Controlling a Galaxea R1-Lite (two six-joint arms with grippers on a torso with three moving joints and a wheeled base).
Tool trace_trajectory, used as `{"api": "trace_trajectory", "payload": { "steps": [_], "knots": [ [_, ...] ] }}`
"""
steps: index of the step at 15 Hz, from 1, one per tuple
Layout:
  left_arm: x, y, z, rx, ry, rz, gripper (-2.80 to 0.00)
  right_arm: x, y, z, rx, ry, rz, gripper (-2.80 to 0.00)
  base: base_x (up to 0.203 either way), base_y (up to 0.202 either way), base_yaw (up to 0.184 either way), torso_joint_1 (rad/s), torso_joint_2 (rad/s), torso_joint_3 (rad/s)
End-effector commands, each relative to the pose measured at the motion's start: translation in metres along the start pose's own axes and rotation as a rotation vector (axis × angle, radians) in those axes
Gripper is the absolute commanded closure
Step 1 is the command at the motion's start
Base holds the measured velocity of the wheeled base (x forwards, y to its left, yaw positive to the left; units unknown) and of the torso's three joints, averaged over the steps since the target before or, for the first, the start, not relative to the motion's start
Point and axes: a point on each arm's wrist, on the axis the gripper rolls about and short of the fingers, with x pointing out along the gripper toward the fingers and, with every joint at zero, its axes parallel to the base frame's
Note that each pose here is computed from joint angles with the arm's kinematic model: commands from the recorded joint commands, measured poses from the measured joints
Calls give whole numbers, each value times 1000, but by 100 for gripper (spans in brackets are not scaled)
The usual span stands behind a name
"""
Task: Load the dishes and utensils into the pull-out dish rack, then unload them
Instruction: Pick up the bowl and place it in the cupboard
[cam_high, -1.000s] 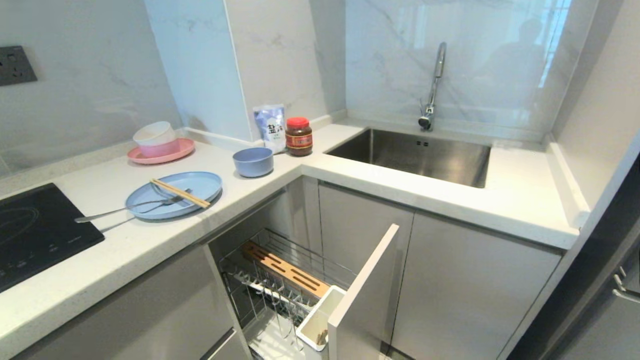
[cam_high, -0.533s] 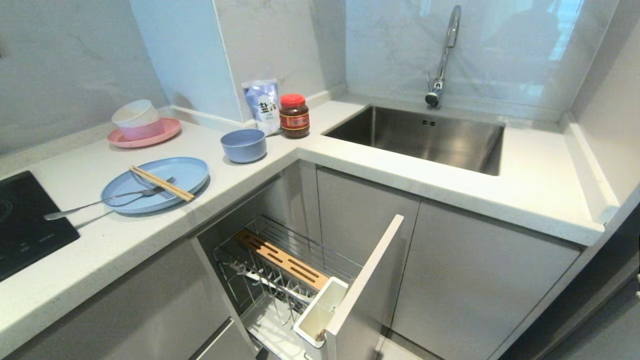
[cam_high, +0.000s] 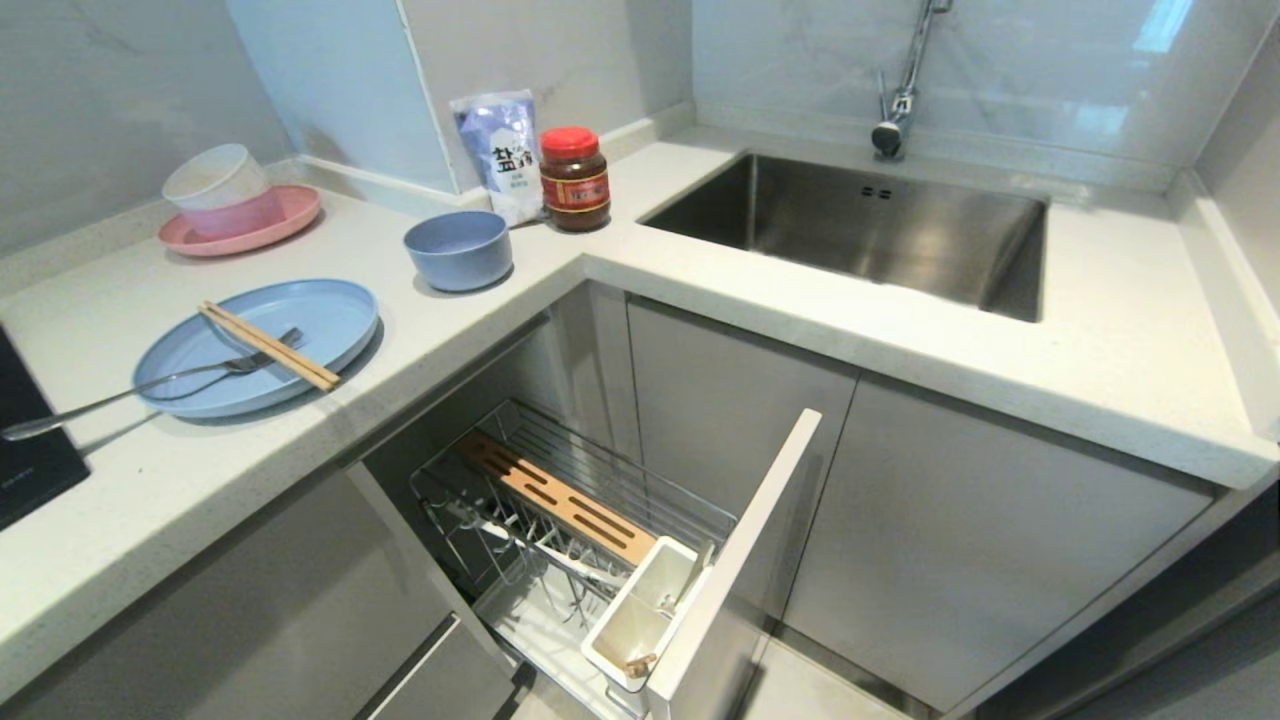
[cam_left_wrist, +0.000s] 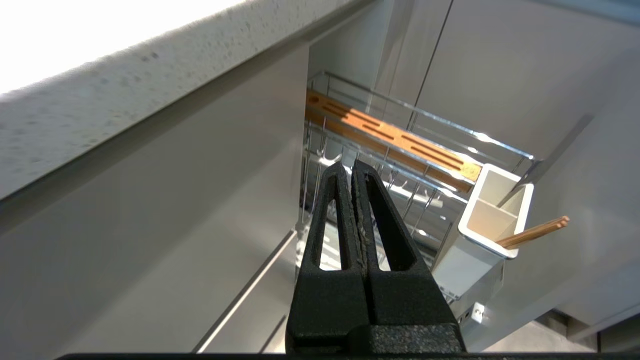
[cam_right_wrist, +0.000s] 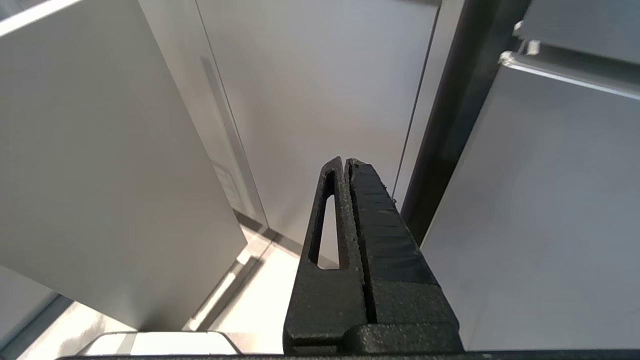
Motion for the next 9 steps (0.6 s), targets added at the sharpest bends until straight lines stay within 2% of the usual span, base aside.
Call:
{"api": "trace_trajectory", "payload": {
  "steps": [1,9],
  "knots": [
    [1,0,-7,0,24,2,0,0,0,0,0,-3,0,0,0,0,0,-4,7,-199],
    [1,0,-7,-3,24,2,0,0,0,0,0,-3,-1,0,0,0,0,4,2,-199]
  ]
}}
